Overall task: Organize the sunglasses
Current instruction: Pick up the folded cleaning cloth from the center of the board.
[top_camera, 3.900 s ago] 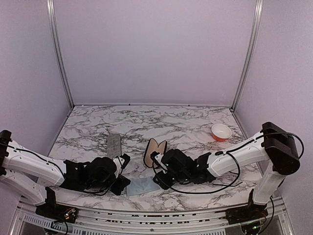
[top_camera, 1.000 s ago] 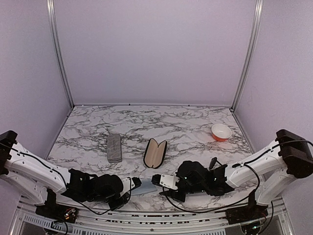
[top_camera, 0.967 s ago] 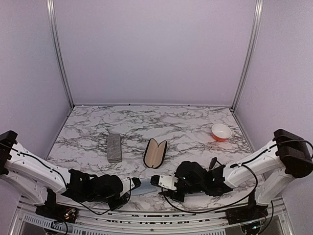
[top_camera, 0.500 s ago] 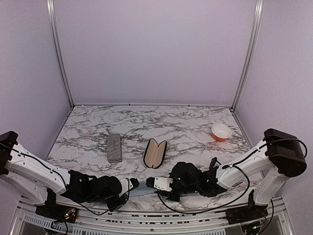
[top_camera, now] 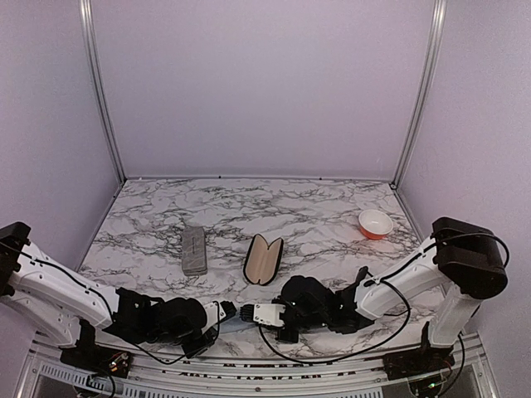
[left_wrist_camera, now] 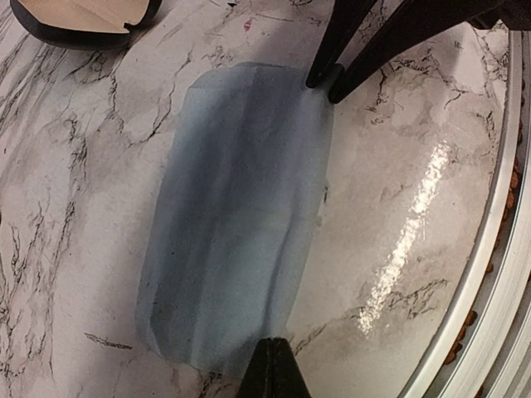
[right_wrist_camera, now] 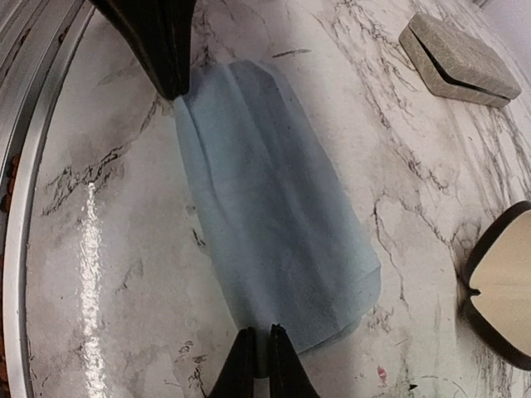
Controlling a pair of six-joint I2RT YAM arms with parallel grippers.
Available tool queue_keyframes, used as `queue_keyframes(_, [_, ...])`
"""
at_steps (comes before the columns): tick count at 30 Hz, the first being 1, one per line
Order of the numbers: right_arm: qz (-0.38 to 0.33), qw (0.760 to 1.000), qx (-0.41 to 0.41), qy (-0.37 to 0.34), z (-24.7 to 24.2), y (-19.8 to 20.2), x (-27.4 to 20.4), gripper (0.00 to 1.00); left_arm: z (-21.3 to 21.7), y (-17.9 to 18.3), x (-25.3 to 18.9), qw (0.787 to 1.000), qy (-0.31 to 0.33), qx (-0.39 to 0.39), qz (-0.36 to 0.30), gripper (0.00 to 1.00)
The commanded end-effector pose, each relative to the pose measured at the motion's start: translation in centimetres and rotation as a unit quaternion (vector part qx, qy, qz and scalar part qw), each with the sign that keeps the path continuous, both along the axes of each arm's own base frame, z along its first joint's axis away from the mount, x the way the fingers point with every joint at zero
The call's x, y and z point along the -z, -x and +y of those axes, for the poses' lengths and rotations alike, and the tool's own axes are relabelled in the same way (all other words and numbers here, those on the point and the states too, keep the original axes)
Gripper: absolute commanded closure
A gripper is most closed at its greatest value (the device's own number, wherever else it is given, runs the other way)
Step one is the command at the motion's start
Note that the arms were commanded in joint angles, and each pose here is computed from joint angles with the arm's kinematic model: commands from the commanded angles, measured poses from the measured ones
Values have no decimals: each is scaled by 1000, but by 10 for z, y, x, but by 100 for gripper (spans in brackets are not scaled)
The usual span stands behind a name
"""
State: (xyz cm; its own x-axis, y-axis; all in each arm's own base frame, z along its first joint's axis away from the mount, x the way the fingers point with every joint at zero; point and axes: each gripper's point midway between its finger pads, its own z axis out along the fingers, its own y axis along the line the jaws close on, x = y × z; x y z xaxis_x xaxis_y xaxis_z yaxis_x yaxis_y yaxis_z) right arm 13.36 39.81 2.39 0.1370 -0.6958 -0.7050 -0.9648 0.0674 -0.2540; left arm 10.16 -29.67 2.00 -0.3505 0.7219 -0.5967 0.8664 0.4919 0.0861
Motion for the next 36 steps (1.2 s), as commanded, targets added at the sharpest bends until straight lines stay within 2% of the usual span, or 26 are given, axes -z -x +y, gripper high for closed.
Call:
queue_keyframes(1, [2,1000,-9,27,-1,3,12,97,-2,2,-4,1000,12,2,0,100])
queue_keyframes(5, [3,1000,-6,31,-3,3,12,100,-4,1,-7,1000,16,0,-1,100])
queue_keyframes(10, [11,999,1,-50,5,-1,-40,100,-18,-3,-30,999,42,-9,-4,100])
queue_keyframes(15, [-14,996,27,-88,3,-27,-91,100,-41,-10,-71,996,83,-15,-17,100])
queue_keyframes(21, [-66,993,44,-86,-9,-57,-122,100,-55,-26,-100,993,104,-37,-41,100])
queue_keyframes(29, [-135,984,83,-84,-34,-105,-156,100,-65,-58,-119,989,102,-87,-65,100])
queue_keyframes(36, [-161,977,109,-92,-43,-150,-168,100,-76,-94,-128,982,98,-141,-74,100])
